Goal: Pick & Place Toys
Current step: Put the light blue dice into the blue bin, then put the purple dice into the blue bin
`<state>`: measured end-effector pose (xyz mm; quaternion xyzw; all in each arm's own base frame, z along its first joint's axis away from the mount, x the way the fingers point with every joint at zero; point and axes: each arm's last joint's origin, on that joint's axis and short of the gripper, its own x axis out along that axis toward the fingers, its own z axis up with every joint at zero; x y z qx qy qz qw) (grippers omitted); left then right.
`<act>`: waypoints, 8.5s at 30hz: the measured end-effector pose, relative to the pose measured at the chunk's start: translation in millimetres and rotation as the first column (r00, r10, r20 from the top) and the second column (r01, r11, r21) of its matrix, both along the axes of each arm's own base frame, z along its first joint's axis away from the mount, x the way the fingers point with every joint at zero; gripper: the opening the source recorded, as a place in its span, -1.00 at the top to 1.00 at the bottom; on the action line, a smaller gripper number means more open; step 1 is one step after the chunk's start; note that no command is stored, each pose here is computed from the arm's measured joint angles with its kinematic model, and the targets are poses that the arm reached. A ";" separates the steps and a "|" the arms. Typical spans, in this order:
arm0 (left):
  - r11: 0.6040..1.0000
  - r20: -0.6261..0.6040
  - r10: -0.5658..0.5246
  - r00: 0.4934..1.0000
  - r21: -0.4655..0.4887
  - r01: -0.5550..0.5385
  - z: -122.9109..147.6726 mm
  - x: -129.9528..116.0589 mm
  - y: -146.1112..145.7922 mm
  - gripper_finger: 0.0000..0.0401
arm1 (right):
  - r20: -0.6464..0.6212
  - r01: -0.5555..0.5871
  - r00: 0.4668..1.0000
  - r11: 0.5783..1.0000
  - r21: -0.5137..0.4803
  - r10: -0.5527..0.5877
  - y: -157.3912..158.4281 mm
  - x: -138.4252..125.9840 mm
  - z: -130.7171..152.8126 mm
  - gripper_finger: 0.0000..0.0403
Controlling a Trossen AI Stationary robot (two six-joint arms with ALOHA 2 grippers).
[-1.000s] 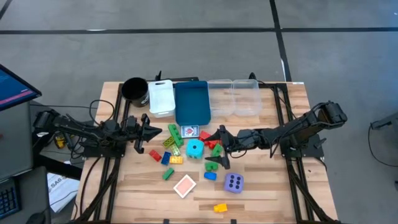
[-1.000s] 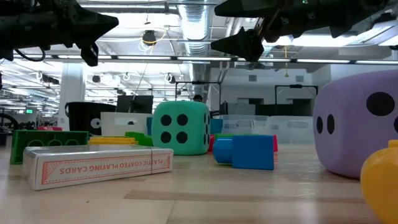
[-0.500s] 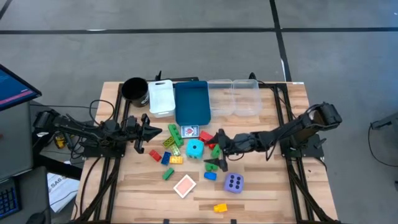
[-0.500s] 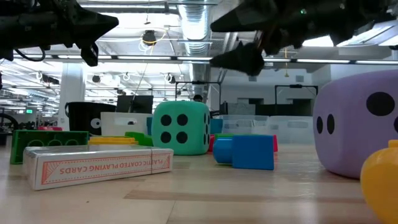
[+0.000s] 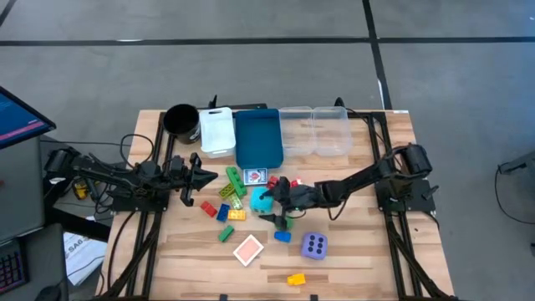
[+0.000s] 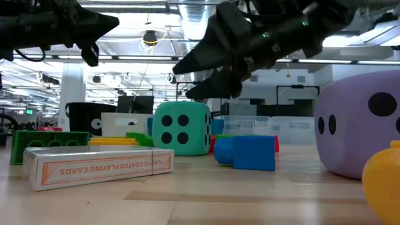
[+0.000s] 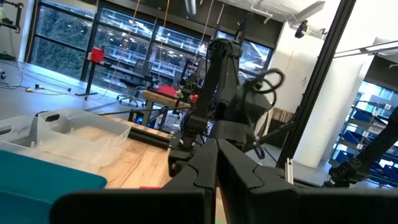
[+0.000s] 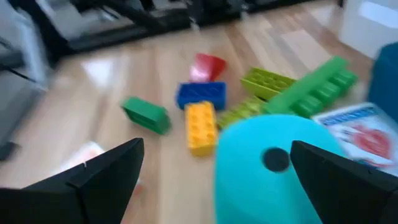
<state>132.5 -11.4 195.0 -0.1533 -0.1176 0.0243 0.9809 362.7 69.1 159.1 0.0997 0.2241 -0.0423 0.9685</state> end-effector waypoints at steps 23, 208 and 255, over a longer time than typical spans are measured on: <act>1.000 -0.001 -0.025 1.000 0.006 0.025 -0.1 0.1 -0.7 0.99 | -0.177 0.140 0.971 0.982 -0.131 -0.162 2.6 -0.7 0.6 -0.99; 0.999 -0.062 -0.037 0.997 -0.035 0.035 -6.3 1.3 -1.0 0.99 | -0.207 0.008 0.977 0.987 -0.163 -0.042 98.2 -71.3 90.8 -0.95; 0.992 0.299 0.017 0.954 0.111 -0.052 28.3 -11.3 0.7 0.99 | -0.527 0.285 0.833 0.947 0.149 -0.168 141.0 -136.4 82.6 0.28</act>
